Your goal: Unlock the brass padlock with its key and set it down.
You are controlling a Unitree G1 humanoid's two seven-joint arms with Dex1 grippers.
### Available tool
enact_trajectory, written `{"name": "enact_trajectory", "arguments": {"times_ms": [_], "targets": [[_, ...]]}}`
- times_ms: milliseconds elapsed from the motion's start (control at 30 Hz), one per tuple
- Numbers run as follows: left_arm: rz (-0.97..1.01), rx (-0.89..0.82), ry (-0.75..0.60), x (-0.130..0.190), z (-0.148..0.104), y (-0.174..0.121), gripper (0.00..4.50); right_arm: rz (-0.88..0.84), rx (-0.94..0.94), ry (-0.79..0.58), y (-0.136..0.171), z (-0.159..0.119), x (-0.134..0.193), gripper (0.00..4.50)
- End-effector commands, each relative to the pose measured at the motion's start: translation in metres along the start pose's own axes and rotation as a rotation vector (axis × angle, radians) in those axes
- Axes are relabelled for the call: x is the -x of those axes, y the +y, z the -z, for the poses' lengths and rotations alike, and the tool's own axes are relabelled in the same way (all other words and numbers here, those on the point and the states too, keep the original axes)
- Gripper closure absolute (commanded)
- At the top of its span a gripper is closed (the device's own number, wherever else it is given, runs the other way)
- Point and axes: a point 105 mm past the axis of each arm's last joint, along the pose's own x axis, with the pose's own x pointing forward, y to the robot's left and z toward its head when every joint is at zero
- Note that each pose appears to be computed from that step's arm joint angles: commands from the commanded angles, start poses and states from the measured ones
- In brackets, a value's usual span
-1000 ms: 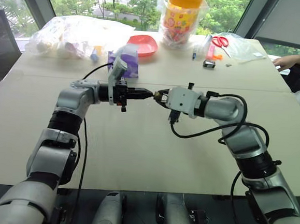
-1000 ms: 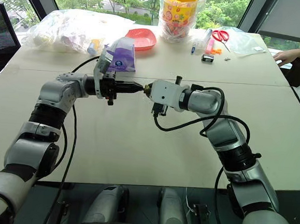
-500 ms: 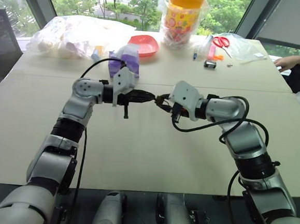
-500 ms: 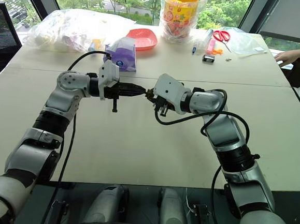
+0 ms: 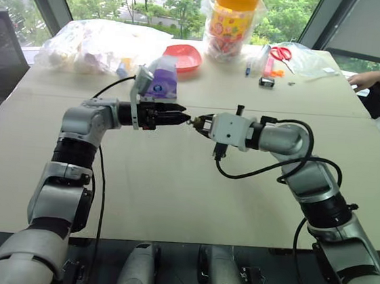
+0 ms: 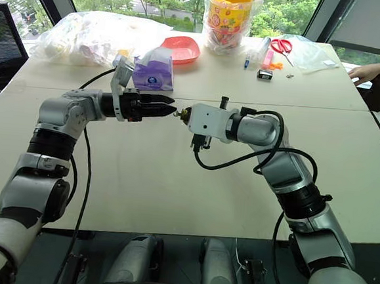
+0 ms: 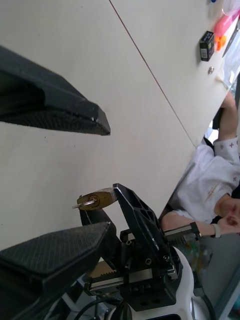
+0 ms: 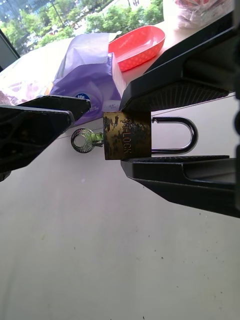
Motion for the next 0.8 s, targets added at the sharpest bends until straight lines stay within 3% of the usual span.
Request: {"name": "enact_trajectory", "arguments": {"times_ms": [33, 433, 533, 733, 800], "targets": [[0.062, -0.043, 0.003, -0.008, -0.006, -0.013, 1.28, 0.035, 0.051, -0.026, -0.011, -0.011, 0.002, 3.79], [0.051, -0.056, 0.041, -0.023, 0.008, -0.006, 1.28, 0.039, 0.057, -0.038, -0.010, -0.016, 0.000, 3.79], [0.054, -0.047, 0.035, -0.027, 0.012, -0.005, 2.00, 0.041, 0.057, -0.044, -0.010, -0.019, 0.000, 3.79], [0.054, -0.032, 0.001, -0.032, 0.009, -0.003, 4.47, 0.036, 0.059, -0.048, -0.008, -0.022, 0.000, 3.79], [0.057, -0.034, 0.006, -0.033, 0.011, -0.004, 4.49, 0.034, 0.059, -0.048, -0.007, -0.022, 0.000, 3.79]]}}
